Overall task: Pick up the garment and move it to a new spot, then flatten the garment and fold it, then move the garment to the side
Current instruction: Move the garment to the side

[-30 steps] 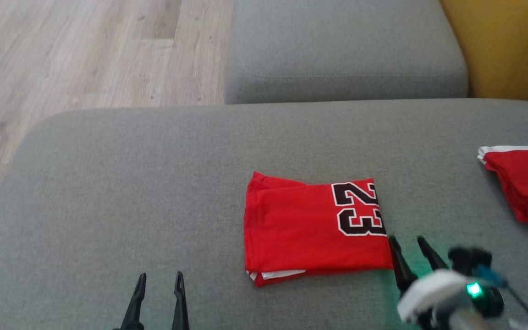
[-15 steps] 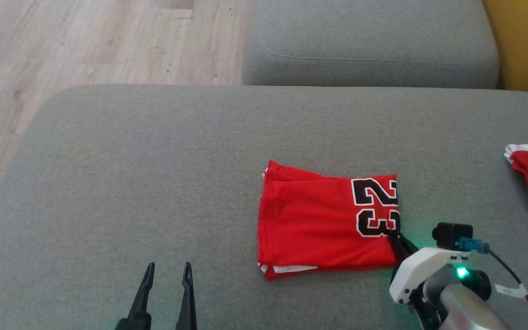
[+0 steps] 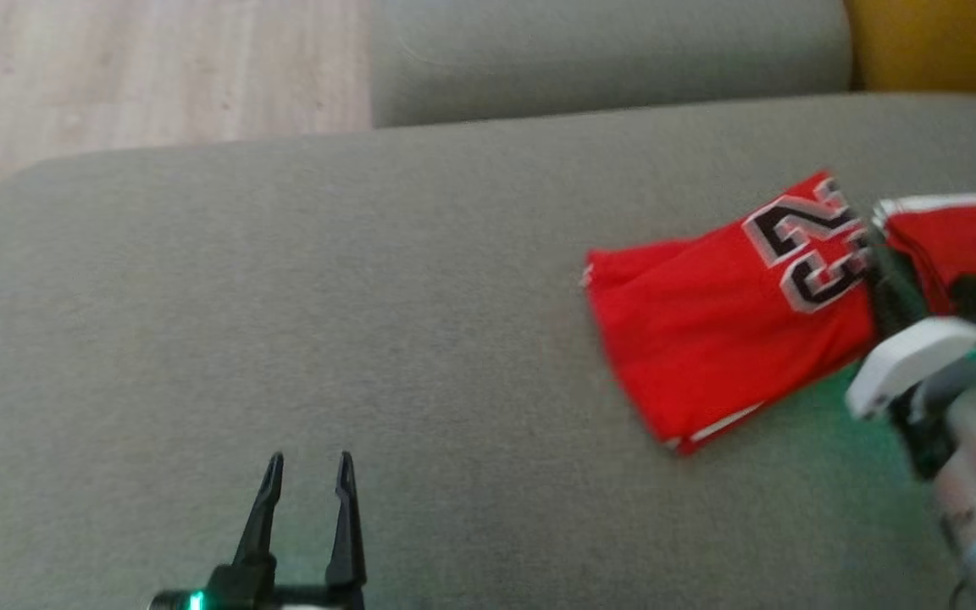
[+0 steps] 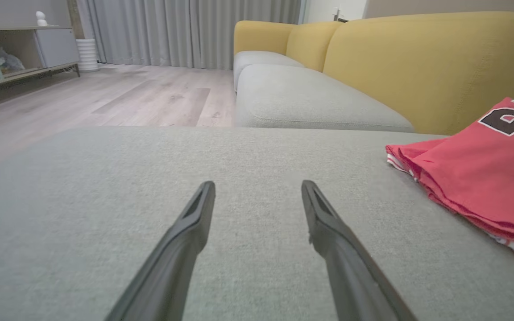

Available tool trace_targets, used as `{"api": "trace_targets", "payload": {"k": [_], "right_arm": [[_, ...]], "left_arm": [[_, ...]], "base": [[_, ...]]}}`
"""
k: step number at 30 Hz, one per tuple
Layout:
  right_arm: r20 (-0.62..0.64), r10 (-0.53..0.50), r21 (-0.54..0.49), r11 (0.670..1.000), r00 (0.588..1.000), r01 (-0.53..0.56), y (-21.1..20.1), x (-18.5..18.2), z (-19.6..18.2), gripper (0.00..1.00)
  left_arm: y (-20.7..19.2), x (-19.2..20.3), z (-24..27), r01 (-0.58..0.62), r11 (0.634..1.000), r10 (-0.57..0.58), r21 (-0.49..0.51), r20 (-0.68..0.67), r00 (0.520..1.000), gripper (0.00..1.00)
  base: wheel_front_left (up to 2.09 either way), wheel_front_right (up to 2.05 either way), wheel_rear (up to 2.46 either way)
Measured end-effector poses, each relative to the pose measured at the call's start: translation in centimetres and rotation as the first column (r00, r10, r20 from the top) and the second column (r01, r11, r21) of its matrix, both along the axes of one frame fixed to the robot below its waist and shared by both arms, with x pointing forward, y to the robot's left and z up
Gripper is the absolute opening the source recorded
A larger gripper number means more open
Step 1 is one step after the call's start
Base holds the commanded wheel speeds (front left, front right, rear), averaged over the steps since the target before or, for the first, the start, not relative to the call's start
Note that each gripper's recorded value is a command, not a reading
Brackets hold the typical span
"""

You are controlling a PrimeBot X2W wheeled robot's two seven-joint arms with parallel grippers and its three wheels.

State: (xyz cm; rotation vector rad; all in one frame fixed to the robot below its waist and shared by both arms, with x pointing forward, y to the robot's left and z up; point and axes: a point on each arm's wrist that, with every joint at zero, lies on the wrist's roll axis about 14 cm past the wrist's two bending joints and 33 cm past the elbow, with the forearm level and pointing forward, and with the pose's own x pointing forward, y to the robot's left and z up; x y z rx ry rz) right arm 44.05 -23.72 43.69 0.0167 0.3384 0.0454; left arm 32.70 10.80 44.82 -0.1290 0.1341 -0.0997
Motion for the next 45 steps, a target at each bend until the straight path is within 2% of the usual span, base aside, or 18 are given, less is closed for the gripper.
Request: {"api": "trace_targets", "payload": {"k": [1,10,19,20,21,27,33,35,40,45], "right_arm": [[0.000,0.000,0.000,1.000,1.000,0.000,0.0,0.0,0.0,0.00],[0.073,-0.141,-0.115,0.982,0.987,0.148,-8.9,1.9,4.4,0.00],[0.066,-0.293,-0.213,0.930,0.954,0.300,-16.4,0.5,6.0,0.00],[0.057,-0.305,-0.226,0.924,0.951,0.310,-16.9,0.3,5.9,0.96],[0.050,-0.317,-0.231,0.919,0.947,0.320,-17.3,0.0,5.7,1.00],[0.066,-0.319,-0.243,0.914,0.945,0.326,-16.9,0.4,5.8,1.00],[0.071,-0.286,-0.183,0.938,0.956,0.294,-13.4,0.1,3.8,1.00],[0.052,-0.261,-0.156,0.951,0.964,0.266,-11.4,-0.9,2.1,1.00],[0.043,-0.123,-0.081,0.989,0.991,0.126,-4.1,-3.3,-0.9,1.00],[0.057,0.011,0.020,1.000,0.998,-0.012,2.4,-6.5,-2.3,1.00]], "left_arm": [[0.0,0.0,0.0,0.000,1.000,0.000,0.000,0.000,1.000,1.00],[-3.5,3.2,-0.3,0.106,0.994,-0.106,-0.023,-0.001,0.994,1.00],[-5.1,4.9,-0.8,0.151,0.988,-0.151,-0.039,-0.006,0.989,1.00],[-5.2,4.9,-0.8,0.153,0.987,-0.153,-0.040,-0.007,0.988,1.00],[-5.3,4.9,-0.9,0.155,0.987,-0.156,-0.040,-0.009,0.988,1.00],[-5.3,4.9,-0.9,0.155,0.987,-0.155,-0.046,-0.011,0.988,1.00],[-4.5,4.8,0.3,0.141,0.989,-0.140,-0.046,0.024,0.990,1.00],[-4.1,4.7,0.8,0.129,0.990,-0.127,-0.049,0.038,0.991,1.00],[-3.2,3.3,1.6,0.112,0.992,-0.109,-0.053,0.055,0.993,1.00],[-2.2,1.4,1.5,0.080,0.996,-0.078,-0.043,0.051,0.996,1.00]], "base": [[0.00,0.00,0.00],[0.00,0.00,0.00],[0.00,0.00,0.00],[0.00,0.00,0.00],[0.00,0.00,0.00],[0.00,0.00,0.00],[0.00,0.00,0.00],[0.00,0.00,0.00],[0.00,0.00,0.00],[0.00,0.00,0.00]]}}
